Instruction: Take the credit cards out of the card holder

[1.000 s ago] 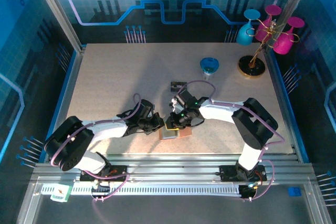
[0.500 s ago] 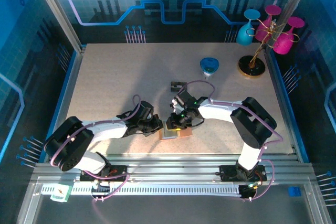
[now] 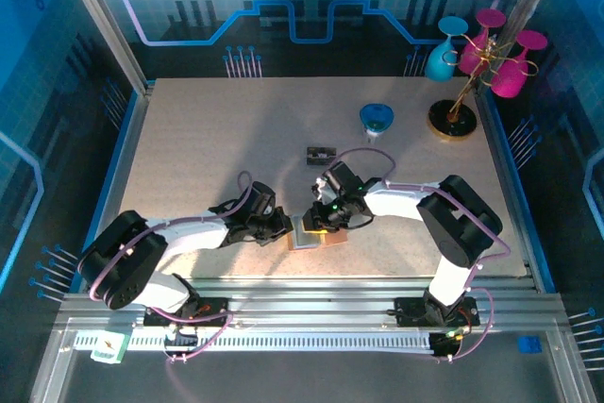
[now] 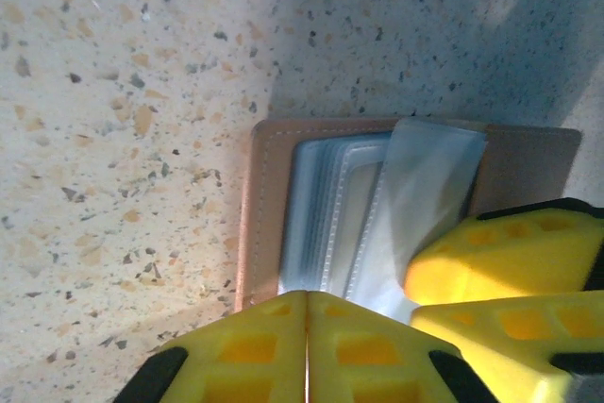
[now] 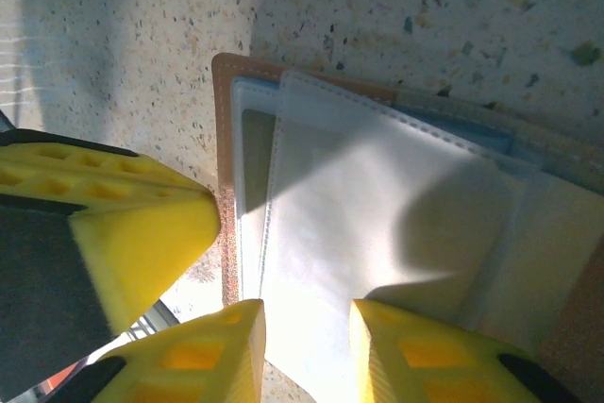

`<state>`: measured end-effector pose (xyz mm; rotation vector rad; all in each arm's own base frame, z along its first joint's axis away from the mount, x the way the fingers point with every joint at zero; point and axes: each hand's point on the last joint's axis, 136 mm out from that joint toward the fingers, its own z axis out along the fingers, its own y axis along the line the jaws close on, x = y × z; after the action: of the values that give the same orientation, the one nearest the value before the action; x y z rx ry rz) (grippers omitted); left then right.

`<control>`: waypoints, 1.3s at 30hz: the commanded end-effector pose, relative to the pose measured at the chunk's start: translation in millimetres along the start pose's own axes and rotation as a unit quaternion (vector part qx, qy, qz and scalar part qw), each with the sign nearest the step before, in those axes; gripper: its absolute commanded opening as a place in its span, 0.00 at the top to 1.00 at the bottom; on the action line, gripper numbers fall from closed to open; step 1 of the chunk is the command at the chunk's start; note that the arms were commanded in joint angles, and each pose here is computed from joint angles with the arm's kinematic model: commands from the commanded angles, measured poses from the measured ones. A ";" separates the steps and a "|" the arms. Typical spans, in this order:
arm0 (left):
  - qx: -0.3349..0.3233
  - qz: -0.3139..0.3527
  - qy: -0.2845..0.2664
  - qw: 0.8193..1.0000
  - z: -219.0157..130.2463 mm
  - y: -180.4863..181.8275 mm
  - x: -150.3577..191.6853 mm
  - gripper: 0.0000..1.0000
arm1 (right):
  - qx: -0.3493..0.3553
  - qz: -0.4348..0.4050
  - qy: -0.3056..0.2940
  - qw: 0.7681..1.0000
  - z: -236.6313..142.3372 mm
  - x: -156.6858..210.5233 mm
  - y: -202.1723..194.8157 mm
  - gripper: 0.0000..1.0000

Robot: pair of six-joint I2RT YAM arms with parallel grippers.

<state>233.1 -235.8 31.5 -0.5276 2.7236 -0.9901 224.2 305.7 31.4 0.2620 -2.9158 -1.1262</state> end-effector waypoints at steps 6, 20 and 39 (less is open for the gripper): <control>0.041 0.011 -0.018 0.999 -11.2 -28.3 -8.2 0.84 | -0.047 0.018 -0.002 0.999 -0.9 4.7 -5.9 0.72; 0.057 0.010 -0.013 0.998 5.3 -40.3 -14.5 0.78 | -0.077 0.035 -0.006 0.996 -0.6 6.0 -15.0 0.74; 0.056 0.001 0.014 0.998 22.5 -41.9 -11.4 0.74 | -0.095 0.035 -0.009 0.995 -2.4 4.5 -11.0 0.75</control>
<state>260.2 -262.4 35.4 -0.5081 2.6785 -1.0783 225.3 300.2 32.6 0.1823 -2.8000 -1.3940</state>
